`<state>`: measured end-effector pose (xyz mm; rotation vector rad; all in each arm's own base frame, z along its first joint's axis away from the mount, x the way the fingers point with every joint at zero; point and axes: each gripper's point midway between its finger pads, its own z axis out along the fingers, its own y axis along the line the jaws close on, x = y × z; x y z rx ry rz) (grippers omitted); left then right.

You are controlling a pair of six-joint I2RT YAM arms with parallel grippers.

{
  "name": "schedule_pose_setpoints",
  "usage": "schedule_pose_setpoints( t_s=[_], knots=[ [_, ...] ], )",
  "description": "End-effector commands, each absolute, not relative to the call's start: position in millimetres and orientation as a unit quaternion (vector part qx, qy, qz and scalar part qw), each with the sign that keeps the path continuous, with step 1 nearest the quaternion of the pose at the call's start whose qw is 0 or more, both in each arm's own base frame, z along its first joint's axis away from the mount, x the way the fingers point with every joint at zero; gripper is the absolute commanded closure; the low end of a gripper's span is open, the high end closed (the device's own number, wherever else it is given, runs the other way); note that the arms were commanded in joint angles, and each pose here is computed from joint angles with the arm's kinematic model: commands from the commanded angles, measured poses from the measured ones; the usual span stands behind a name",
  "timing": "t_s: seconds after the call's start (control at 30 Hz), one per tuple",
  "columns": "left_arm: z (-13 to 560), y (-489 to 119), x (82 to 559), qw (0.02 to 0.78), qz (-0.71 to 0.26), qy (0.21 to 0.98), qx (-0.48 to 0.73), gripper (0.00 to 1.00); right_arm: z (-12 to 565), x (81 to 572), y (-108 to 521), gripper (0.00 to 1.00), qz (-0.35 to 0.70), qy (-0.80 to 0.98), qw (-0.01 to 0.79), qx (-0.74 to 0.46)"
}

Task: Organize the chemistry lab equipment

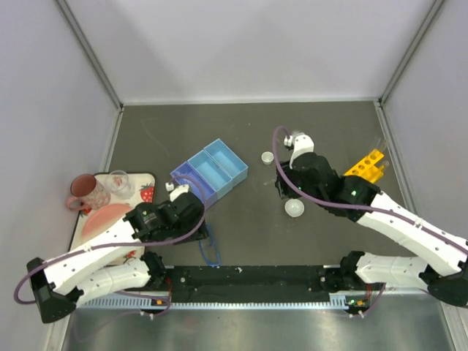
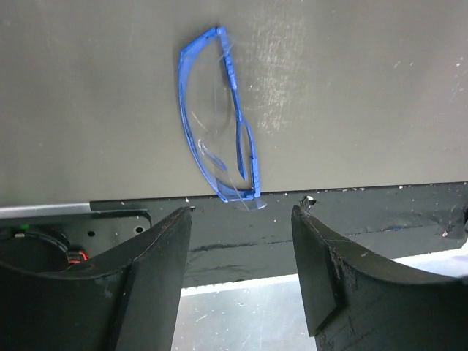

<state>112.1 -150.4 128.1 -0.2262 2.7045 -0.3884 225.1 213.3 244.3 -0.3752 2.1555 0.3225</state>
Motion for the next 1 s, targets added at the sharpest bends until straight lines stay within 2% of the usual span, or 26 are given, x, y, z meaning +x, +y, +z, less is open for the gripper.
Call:
schedule_pose_setpoints(
  t_s=[0.0, 0.27, 0.53, 0.97],
  knots=[
    [114, -149, 104, 0.191, -0.103, 0.965, -0.147, 0.37, 251, 210, 217, 0.48, 0.159, 0.862, 0.459, -0.144],
    [86, -137, 109, 0.193, -0.008, 0.964, -0.183, 0.37, 239, 192, 217, 0.49, 0.180, 0.859, 0.451, -0.161],
    [69, -137, 109, 0.181, 0.016, 0.963, -0.199, 0.40, 234, 186, 212, 0.49, 0.186, 0.858, 0.450, -0.165],
    [65, -137, 131, 0.217, 0.062, 0.956, -0.187, 0.44, 227, 184, 212, 0.49, 0.187, 0.857, 0.448, -0.174]
  ],
)
